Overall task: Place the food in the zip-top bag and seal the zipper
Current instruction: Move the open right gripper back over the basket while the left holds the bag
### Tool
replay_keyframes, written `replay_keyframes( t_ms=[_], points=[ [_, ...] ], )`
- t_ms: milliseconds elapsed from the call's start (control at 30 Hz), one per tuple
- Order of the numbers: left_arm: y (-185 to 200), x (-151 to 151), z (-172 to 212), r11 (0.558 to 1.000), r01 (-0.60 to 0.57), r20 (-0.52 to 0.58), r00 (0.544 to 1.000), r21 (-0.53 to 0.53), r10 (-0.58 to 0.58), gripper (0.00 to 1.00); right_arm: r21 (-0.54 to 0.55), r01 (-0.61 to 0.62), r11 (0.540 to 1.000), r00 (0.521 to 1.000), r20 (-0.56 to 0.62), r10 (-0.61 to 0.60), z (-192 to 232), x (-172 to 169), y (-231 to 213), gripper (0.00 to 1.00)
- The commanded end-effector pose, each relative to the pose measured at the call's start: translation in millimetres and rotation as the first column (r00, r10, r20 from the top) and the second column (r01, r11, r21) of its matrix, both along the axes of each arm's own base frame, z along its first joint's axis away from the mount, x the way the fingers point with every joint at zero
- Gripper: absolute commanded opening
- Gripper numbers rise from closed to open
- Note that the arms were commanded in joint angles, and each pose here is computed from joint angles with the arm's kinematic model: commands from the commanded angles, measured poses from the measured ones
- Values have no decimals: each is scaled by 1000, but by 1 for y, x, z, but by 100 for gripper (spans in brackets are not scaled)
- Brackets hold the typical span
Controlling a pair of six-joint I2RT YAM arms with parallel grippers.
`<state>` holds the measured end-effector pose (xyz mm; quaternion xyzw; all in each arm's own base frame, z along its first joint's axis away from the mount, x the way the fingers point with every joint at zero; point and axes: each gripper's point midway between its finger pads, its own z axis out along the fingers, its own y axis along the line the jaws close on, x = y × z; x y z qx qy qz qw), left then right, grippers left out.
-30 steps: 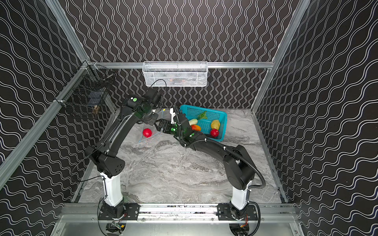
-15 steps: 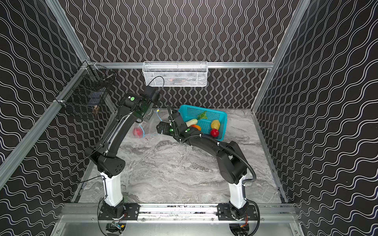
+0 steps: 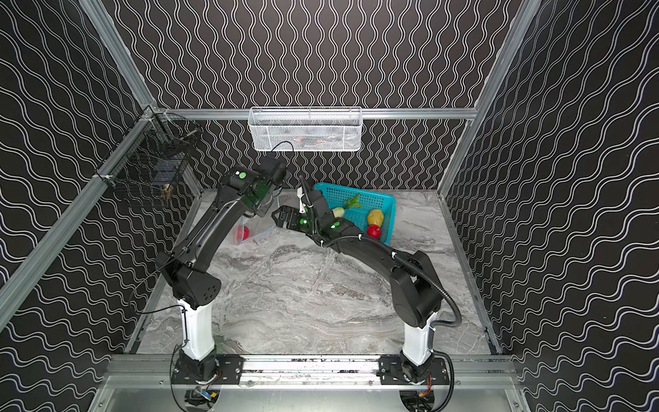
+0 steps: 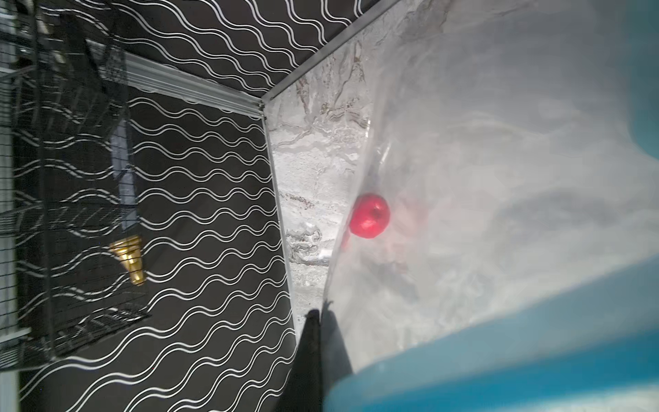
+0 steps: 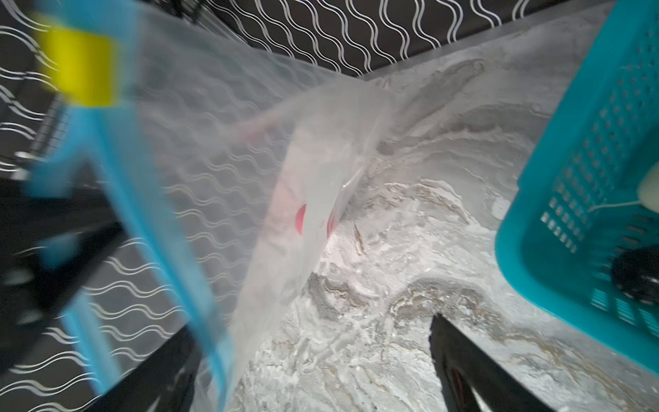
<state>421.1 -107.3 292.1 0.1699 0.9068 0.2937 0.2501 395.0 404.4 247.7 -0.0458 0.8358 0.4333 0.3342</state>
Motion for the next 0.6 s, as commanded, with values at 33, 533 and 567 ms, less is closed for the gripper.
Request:
replay_keyframes(
  t_ms=[33, 533, 567],
  points=[
    [-8, 3, -10, 999, -9, -11, 1000, -50, 8, 0, 40, -37, 999, 998, 46, 35, 23, -9, -1, 99],
    [-15, 5, -26, 997, -19, -53, 999, -78, 15, 0, -120, 203, 972, 979, -8, -205, 5, 12, -93, 99],
    [-15, 5, -26, 997, -22, -51, 999, -76, 18, 0, -158, 237, 959, 970, -13, -242, 0, 16, -104, 99]
  ],
)
